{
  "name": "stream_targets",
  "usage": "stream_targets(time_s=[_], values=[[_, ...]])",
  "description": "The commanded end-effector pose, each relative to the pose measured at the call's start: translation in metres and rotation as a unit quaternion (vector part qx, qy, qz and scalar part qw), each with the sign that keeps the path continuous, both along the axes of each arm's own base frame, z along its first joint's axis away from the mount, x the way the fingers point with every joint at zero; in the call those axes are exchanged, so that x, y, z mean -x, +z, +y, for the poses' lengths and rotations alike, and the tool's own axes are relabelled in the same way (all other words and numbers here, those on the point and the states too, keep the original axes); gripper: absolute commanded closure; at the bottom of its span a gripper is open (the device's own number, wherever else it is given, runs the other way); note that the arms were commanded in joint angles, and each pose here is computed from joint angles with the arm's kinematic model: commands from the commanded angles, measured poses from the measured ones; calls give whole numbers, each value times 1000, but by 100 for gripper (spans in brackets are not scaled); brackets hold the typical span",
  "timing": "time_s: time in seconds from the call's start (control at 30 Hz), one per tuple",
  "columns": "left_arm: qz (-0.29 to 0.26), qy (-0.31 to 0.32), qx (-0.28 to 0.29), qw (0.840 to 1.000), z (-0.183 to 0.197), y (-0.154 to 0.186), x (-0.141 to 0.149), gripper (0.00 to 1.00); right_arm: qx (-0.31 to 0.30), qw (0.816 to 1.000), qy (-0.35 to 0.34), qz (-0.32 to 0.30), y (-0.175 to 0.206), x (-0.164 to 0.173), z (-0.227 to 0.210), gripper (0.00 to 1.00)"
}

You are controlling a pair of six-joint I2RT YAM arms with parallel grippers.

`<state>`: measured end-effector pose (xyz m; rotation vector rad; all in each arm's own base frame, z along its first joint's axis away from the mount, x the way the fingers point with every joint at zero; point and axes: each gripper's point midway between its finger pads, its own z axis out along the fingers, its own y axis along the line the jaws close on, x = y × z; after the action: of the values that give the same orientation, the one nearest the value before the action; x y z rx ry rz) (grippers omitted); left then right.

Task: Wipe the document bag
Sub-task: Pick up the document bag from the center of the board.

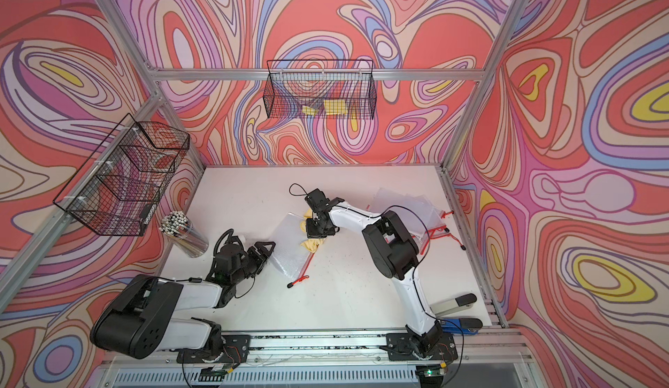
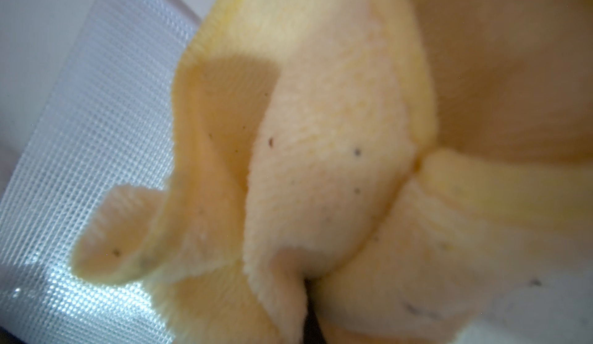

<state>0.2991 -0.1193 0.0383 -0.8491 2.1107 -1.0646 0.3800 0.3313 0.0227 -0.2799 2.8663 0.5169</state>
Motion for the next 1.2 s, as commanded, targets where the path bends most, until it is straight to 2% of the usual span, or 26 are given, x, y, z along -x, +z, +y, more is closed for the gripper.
stream_targets(time_s=[0.0, 0.27, 0.57, 0.7, 0.93, 1.1, 1.17], values=[[122, 1, -10, 992, 9, -60, 47, 28, 66, 994, 5, 88, -61, 41, -24, 100], [96, -21, 20, 995, -4, -49, 36, 25, 64, 994, 6, 90, -63, 39, -22, 100], [77, -26, 74, 994, -15, -55, 35, 28, 65, 994, 8, 91, -62, 39, -21, 100], [83, -26, 62, 994, -13, -62, 39, 29, 67, 993, 8, 93, -62, 40, -22, 100], [57, -31, 63, 996, -14, -46, 36, 30, 68, 993, 10, 92, -61, 38, -21, 100], [51, -33, 56, 997, -12, -38, 39, 33, 70, 993, 10, 95, -64, 39, -22, 100], [56, -34, 46, 997, -11, -38, 41, 43, 72, 993, 10, 98, -65, 41, -23, 100]])
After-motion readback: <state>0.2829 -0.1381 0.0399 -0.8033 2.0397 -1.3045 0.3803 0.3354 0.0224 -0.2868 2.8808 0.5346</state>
